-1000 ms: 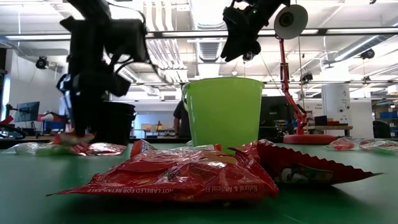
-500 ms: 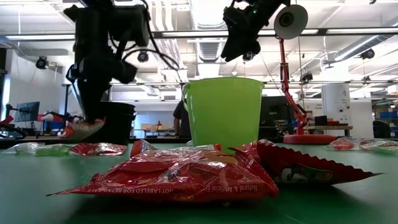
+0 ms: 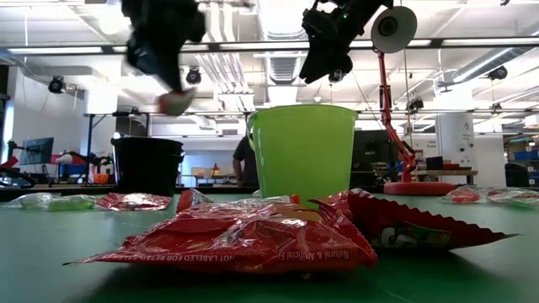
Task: Sort candy
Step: Put the orange chocolate into the green bucket
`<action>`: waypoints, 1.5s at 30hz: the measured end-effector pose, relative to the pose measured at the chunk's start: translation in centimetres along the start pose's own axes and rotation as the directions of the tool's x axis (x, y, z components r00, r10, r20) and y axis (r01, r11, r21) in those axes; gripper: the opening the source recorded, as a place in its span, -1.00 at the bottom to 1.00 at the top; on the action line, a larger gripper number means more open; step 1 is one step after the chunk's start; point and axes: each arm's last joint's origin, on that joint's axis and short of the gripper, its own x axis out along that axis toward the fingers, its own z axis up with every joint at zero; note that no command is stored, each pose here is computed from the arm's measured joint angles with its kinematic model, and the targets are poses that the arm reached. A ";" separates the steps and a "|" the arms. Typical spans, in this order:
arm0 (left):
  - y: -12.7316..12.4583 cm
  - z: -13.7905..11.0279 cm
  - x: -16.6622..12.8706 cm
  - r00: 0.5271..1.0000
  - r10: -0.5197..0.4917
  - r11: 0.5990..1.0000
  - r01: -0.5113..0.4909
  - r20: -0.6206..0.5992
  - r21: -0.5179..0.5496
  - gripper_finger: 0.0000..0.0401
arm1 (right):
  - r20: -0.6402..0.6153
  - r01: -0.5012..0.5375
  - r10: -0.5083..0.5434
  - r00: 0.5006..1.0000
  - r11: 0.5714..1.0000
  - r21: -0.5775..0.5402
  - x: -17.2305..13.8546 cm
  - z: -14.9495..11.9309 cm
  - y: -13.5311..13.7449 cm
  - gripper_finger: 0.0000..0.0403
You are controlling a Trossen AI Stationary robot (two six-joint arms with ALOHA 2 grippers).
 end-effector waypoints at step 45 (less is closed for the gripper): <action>-4.5 10.1 5.7 0.941 -0.333 0.874 0.282 0.066 0.396 -0.90 | 0.026 0.156 -0.160 0.987 0.982 0.105 -9.6 -1.9 -0.3 -0.32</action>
